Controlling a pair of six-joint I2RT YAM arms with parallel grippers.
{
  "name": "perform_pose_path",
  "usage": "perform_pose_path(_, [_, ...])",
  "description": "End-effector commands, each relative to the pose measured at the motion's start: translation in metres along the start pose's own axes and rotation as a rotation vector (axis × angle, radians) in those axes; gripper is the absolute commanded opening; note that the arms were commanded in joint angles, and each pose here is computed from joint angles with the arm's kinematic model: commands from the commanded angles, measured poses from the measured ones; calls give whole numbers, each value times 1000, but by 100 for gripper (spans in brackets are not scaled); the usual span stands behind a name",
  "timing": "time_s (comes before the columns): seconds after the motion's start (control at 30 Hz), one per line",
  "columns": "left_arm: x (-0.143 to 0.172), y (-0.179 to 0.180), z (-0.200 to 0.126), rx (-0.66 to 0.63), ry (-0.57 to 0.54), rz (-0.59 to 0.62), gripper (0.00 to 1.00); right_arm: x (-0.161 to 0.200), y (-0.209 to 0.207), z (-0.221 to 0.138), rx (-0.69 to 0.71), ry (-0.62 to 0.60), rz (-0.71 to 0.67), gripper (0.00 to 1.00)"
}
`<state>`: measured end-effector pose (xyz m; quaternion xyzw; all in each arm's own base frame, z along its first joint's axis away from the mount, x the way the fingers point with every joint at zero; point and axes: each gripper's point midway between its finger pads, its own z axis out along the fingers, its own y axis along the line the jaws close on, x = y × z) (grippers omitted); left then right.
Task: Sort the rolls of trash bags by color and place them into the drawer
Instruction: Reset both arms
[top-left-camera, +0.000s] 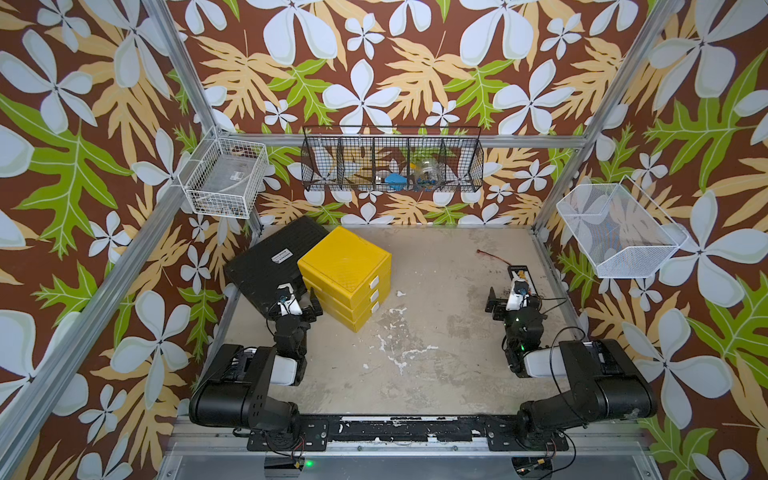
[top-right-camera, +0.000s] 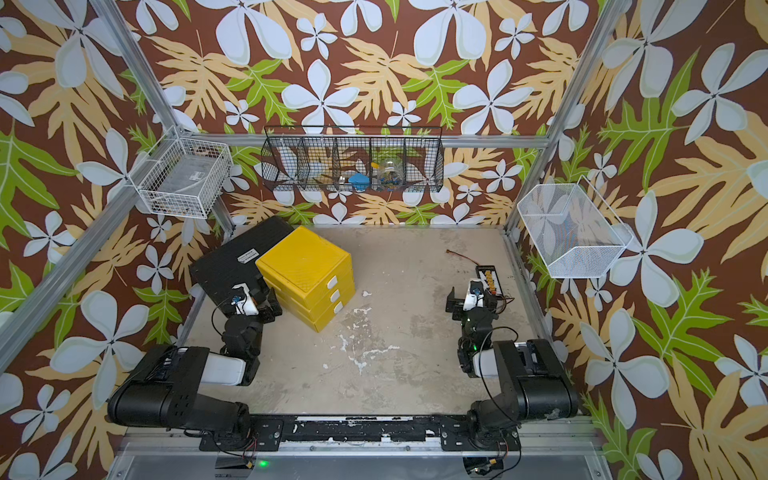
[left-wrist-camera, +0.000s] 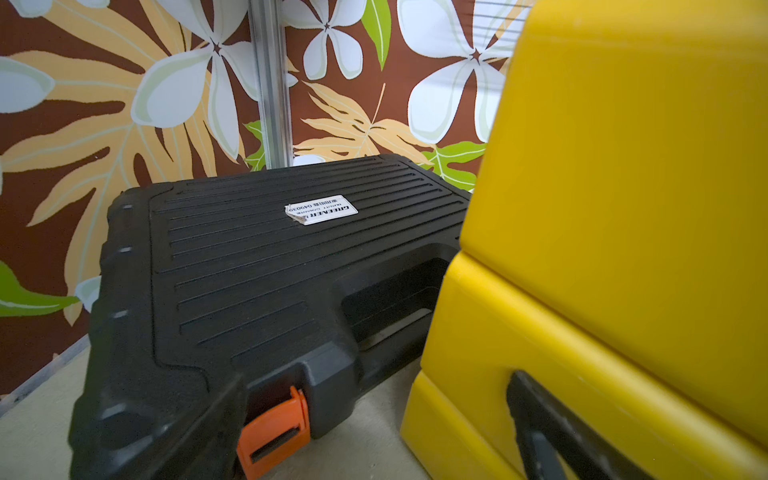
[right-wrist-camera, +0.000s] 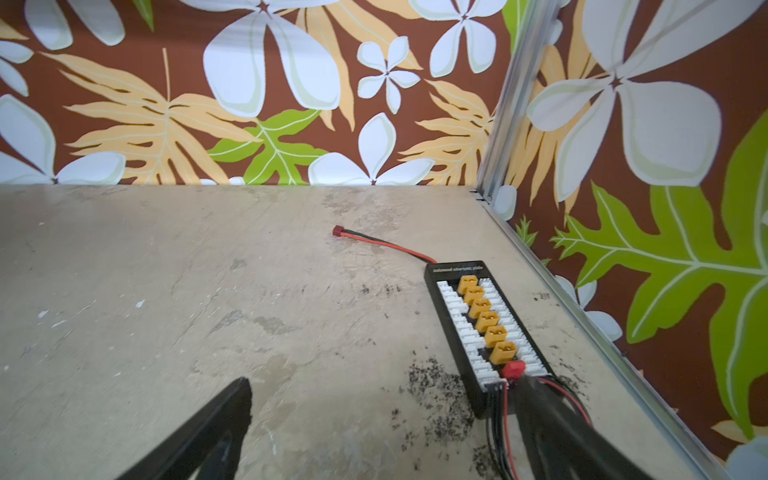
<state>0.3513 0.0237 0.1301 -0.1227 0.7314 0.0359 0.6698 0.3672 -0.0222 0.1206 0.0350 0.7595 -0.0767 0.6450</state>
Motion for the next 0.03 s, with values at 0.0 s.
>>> perform_pose_path(0.0, [-2,-3,0,15,-8,8,100,-2,8,-2,-49,-8,13,100])
